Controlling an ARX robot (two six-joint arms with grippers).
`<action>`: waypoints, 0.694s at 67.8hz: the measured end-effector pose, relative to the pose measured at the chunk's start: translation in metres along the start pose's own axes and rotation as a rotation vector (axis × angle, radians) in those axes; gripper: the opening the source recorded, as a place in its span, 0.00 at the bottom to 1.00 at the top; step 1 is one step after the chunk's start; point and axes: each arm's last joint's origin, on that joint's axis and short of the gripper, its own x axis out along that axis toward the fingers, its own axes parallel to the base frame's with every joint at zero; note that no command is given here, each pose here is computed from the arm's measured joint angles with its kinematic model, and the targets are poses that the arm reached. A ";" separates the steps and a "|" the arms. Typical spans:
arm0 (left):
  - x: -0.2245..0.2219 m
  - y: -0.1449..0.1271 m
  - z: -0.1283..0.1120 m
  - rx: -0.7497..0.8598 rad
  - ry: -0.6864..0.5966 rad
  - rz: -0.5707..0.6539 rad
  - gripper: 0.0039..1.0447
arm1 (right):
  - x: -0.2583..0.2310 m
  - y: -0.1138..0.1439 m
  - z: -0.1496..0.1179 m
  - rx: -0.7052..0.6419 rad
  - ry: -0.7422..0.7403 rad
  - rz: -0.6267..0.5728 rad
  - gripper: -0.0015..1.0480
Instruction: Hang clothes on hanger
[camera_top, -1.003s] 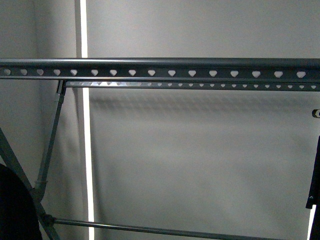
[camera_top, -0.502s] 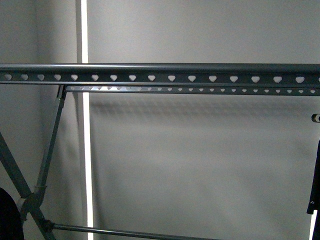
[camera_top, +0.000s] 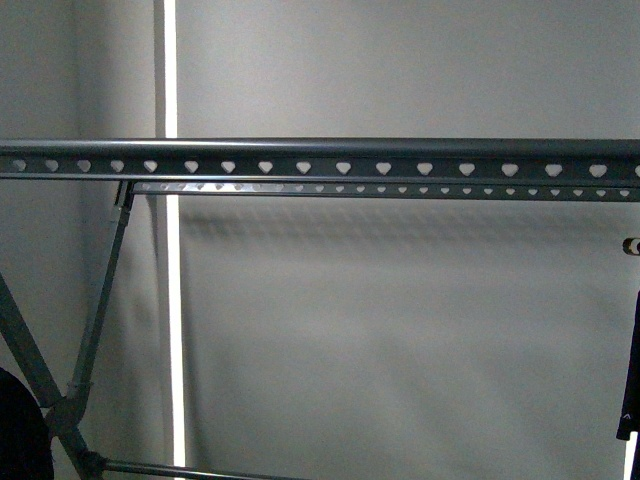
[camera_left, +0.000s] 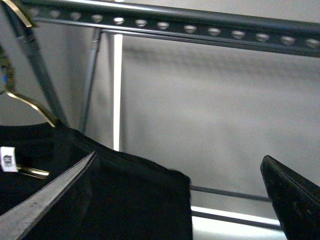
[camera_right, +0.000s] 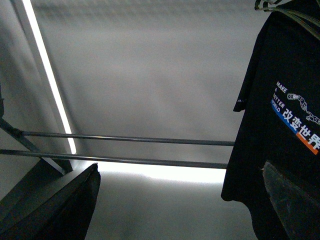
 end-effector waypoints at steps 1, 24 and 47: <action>0.005 0.001 0.001 -0.015 0.007 0.005 0.94 | 0.000 0.000 0.000 0.000 0.000 0.000 0.93; 0.110 0.012 0.002 -0.577 0.205 0.352 0.94 | 0.000 0.000 0.000 0.000 0.000 0.001 0.93; 0.148 0.005 -0.008 -0.639 0.237 0.435 0.94 | 0.000 0.000 0.000 0.000 0.000 0.001 0.93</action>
